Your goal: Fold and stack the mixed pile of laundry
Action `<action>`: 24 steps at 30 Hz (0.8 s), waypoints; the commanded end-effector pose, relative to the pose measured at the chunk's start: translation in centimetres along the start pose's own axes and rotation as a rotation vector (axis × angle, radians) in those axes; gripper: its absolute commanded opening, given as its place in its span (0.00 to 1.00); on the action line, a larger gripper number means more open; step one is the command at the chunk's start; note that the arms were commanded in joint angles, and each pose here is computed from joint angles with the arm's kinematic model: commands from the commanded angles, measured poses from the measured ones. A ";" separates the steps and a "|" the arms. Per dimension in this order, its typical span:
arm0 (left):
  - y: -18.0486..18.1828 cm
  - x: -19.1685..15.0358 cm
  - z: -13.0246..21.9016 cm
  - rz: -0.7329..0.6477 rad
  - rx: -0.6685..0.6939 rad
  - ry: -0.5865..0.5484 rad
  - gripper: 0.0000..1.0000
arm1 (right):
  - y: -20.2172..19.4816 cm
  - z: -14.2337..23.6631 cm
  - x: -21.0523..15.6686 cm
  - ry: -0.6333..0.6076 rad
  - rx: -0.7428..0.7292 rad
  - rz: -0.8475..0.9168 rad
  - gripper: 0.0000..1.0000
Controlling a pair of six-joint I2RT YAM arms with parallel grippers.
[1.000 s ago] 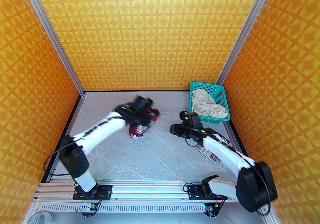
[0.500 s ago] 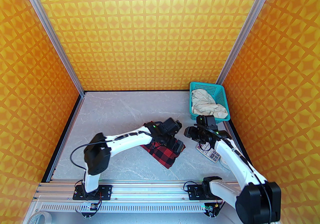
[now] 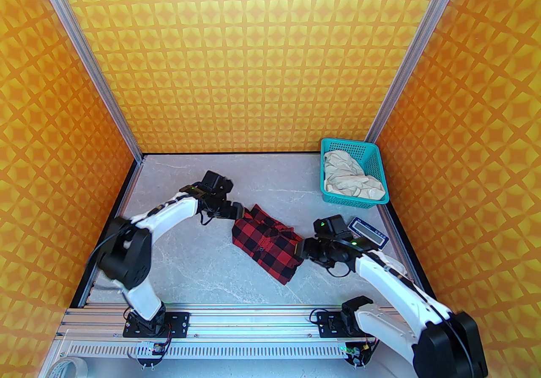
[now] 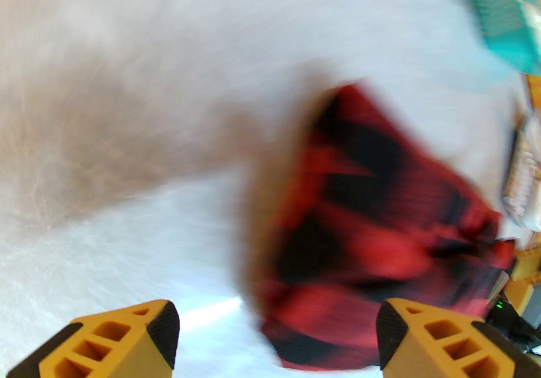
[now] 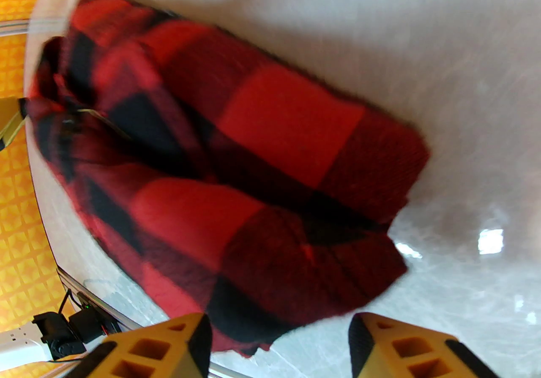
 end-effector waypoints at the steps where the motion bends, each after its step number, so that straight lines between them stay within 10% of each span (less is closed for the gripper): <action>1: -1.0 1.3 -1.4 -0.031 -0.176 0.019 0.74 | 0.2 -1.4 2.1 -0.067 0.004 -0.015 0.52; 15: -4.8 -4.5 5.0 0.011 -0.414 0.037 0.22 | -1.7 -6.0 10.7 0.028 -0.318 0.165 0.38; 17: -4.5 -5.8 6.1 0.018 -0.367 0.042 0.32 | -1.7 -6.1 11.4 0.054 -0.349 0.180 0.41; 19: -3.0 -6.5 6.8 0.032 -0.223 0.013 0.65 | -1.5 -5.2 11.7 0.050 -0.379 0.194 0.47; 24: -0.6 -5.8 7.4 0.035 -0.052 -0.024 0.68 | 0.3 -0.1 12.0 -0.033 -0.404 0.223 0.57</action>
Point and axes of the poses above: each hand's point on the last joint's axis, 136 mm out from that joint toward the fingers, its own z axis back along the fingers, its own y axis along the line the jaws close on, x = y × z, the point moved 9 cm from there along z, back along the fingers, and after that the axes turned 13 degrees about z, right-handed, at the moved point
